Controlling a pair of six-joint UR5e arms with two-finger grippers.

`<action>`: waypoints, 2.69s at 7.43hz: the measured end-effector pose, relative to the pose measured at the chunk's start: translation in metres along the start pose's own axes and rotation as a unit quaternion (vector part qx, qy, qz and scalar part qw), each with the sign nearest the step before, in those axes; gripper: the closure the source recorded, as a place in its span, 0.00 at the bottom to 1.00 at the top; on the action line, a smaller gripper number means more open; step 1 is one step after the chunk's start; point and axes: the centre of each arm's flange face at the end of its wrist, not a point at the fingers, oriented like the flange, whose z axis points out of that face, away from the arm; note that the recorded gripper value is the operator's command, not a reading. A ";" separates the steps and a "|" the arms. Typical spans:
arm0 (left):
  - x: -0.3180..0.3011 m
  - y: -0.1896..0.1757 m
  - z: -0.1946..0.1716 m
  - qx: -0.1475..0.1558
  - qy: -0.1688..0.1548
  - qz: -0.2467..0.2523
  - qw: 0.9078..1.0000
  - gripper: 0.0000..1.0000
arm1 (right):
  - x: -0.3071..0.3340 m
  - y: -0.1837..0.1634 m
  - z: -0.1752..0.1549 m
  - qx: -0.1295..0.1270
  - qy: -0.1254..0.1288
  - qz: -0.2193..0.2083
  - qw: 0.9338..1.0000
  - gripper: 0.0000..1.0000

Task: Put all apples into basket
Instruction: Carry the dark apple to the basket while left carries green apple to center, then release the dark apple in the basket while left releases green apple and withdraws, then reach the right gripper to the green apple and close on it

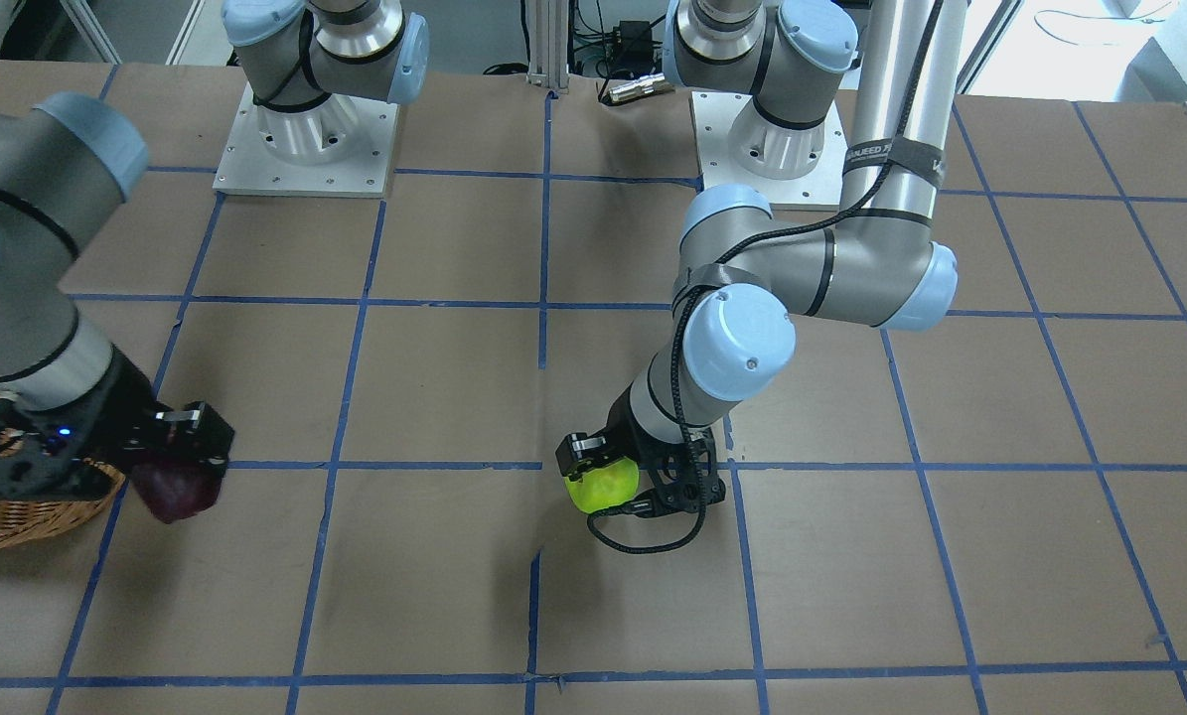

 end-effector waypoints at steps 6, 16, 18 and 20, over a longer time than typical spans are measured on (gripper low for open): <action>0.026 0.005 -0.027 0.102 -0.034 0.075 0.991 0.00 | 0.246 0.037 0.052 -0.028 0.028 -0.111 0.993 0.00; -0.122 0.083 -0.289 0.059 -0.129 0.128 0.982 0.00 | -0.106 0.020 0.013 -0.064 0.018 0.043 0.997 0.00; -0.121 0.084 -0.292 0.061 -0.127 0.124 0.982 0.00 | -0.195 0.020 0.014 -0.039 -0.006 0.107 0.994 0.00; -0.121 0.085 -0.293 0.063 -0.127 0.116 0.983 0.00 | -0.273 0.012 0.024 -0.031 -0.022 0.136 0.990 0.00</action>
